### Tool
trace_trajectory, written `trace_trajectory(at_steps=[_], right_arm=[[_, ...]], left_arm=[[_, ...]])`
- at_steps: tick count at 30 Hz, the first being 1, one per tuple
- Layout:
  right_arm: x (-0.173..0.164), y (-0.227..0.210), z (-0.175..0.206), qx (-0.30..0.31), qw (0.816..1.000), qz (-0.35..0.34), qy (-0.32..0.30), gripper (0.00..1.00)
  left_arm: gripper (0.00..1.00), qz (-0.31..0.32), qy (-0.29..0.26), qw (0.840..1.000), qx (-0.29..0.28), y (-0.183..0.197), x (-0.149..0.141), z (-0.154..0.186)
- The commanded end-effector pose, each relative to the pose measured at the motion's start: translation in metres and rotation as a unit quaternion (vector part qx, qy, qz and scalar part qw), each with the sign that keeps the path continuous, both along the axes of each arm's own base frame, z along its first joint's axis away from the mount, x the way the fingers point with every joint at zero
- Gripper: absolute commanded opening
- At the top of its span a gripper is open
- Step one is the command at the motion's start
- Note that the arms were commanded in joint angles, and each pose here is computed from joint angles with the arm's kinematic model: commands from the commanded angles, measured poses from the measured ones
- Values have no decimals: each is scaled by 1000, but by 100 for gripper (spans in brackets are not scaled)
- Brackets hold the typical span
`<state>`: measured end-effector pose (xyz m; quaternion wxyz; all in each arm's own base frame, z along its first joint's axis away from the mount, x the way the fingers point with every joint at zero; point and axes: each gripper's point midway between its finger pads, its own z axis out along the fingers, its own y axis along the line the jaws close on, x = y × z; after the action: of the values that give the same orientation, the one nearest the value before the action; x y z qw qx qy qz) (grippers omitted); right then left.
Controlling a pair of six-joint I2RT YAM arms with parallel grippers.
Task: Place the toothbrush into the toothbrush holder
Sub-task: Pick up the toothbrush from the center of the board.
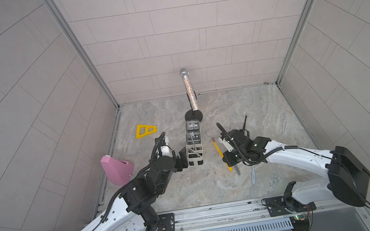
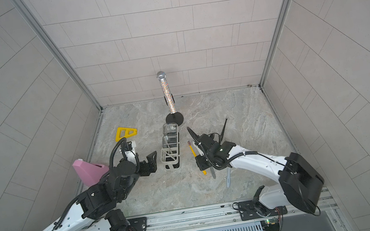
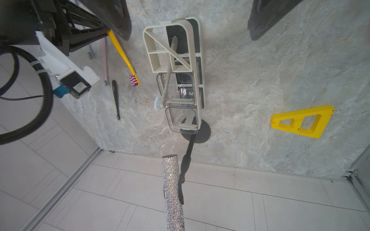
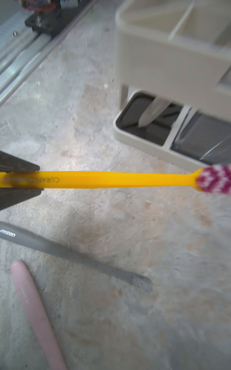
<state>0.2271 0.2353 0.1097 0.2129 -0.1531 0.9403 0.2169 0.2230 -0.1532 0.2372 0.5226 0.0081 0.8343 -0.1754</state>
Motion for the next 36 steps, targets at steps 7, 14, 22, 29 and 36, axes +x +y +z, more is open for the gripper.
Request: trace_trajectory(at_steps=[7, 14, 22, 29, 36], right_arm=[[-29, 30, 83, 159, 985, 50, -53, 10], [-48, 51, 116, 219, 967, 90, -93, 10], [-54, 65, 123, 232, 961, 113, -99, 10], [-62, 71, 126, 232, 958, 134, -106, 10], [-63, 72, 122, 224, 959, 139, -104, 10]], left_arm=[[99, -95, -16, 977, -193, -62, -3, 41], [100, -131, 16, 959, -252, -94, -2, 35], [94, -149, 34, 948, -279, -112, -1, 30], [67, -147, 48, 949, -274, -119, 3, 21], [26, -148, 50, 950, -272, -119, 3, 23]])
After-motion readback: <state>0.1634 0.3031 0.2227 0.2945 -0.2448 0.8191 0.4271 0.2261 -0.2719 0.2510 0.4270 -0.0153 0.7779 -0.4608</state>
